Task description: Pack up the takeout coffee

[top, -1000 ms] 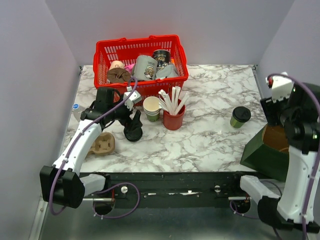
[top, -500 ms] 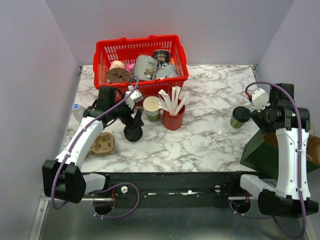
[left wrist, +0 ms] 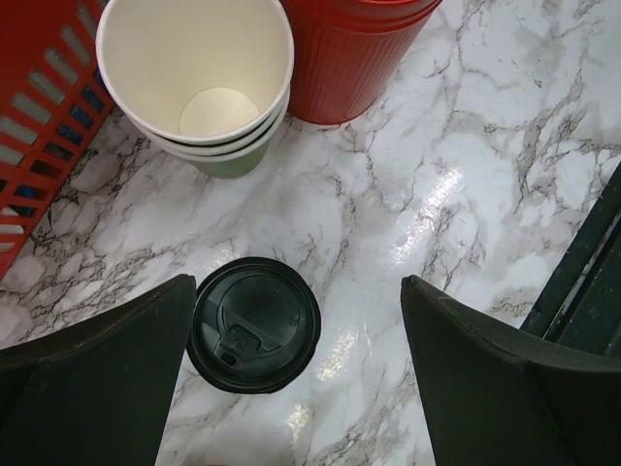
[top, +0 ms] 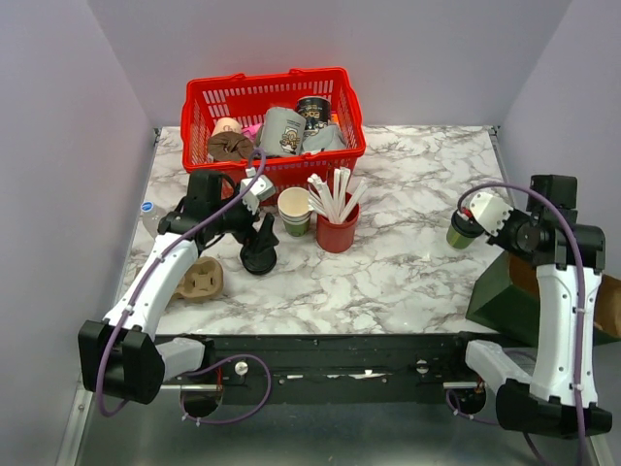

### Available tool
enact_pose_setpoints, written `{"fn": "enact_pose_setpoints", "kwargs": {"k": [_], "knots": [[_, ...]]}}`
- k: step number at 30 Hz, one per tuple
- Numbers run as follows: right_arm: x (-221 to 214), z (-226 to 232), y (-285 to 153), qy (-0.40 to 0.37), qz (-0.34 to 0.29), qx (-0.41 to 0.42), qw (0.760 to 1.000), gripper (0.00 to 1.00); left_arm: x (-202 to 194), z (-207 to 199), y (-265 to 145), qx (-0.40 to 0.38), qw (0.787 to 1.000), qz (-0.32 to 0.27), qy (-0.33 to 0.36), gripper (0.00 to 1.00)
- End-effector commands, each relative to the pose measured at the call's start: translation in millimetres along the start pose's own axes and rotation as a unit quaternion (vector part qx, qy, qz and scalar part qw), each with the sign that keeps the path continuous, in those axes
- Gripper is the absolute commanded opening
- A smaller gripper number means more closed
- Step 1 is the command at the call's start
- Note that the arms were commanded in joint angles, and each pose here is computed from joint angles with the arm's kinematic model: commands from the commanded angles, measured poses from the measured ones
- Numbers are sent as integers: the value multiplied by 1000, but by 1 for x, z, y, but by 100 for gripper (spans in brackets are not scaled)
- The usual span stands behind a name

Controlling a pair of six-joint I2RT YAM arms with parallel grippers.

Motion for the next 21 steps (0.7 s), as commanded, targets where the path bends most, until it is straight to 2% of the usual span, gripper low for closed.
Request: {"fn": "enact_pose_setpoints", "kwargs": {"k": [1,3,7,10,17,21], "knots": [[3,45,-4,-103,-55,106,988,20,8,-4,-4,-6,1000,-8,8,94],[11,42,-6,-104,-80,105,986,19,12,-3,-4,-7,1000,-7,4,94],[43,24,-20,-100,-174,93,975,19,21,-1,-2,-12,1000,-7,1,94],[56,17,-21,-93,-207,102,968,19,24,1,0,-13,1000,-3,1,94],[79,24,-15,-124,-251,136,950,20,24,6,4,-9,1000,7,-5,94],[83,27,-11,-124,-251,152,948,19,24,7,5,-8,1000,9,-9,94]]}}
Point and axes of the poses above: each gripper's point midway between its finger pads, its own y axis out along the fingers, its own z axis along the line the jaws close on, x = y × z, the point moved 4 cm from there along -y, back along the fingers, and after that the axes turned 4 degrees about -y, right-handed, at the moved point
